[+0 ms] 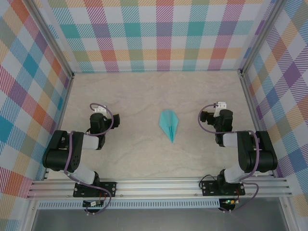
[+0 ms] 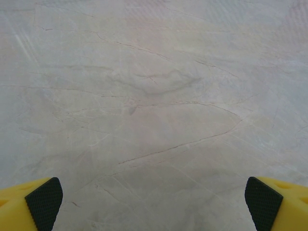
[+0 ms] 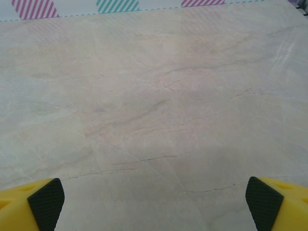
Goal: Fold a paper plane with a square sheet of paper (pick it up from the middle)
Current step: Reset both arms
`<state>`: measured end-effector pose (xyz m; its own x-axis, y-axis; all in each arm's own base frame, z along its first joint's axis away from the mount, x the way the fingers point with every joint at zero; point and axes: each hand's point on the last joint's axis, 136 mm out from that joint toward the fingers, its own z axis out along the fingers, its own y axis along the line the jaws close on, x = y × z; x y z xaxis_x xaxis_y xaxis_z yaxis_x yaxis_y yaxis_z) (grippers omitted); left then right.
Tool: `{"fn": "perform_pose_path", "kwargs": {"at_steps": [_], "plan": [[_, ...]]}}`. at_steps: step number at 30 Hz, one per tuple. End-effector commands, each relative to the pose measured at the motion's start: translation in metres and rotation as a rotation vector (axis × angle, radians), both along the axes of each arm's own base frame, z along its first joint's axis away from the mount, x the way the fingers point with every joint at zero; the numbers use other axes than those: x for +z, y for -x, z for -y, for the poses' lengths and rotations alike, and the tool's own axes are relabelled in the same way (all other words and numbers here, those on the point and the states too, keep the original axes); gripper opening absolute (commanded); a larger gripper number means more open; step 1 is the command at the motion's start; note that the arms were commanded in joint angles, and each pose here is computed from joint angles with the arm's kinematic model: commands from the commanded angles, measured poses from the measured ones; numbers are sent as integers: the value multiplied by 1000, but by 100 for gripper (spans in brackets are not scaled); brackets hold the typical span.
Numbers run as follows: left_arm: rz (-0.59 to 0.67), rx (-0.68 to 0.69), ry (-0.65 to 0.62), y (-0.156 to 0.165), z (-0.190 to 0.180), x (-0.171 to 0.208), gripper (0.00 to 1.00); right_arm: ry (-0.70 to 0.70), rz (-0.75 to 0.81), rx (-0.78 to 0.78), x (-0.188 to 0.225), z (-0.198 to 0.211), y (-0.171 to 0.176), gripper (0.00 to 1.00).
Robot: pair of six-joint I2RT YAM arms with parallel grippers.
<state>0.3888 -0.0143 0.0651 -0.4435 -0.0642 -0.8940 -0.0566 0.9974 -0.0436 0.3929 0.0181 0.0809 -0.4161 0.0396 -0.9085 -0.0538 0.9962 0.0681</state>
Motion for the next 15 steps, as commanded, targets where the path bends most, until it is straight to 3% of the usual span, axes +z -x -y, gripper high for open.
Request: {"fn": "perform_pose_path", "kwargs": {"at_steps": [1, 3, 7, 15], "plan": [[50, 29, 4, -8, -8, 14, 100, -36, 41, 140, 11, -20, -1, 100], [51, 29, 5, -9, -7, 14, 100, -58, 38, 153, 12, -19, -1, 100], [51, 30, 3, -9, -8, 14, 100, -5, 40, -25, 10, 3, -3, 100], [52, 31, 4, -9, -8, 15, 100, -3, 42, -20, 10, 2, -3, 100]]}}
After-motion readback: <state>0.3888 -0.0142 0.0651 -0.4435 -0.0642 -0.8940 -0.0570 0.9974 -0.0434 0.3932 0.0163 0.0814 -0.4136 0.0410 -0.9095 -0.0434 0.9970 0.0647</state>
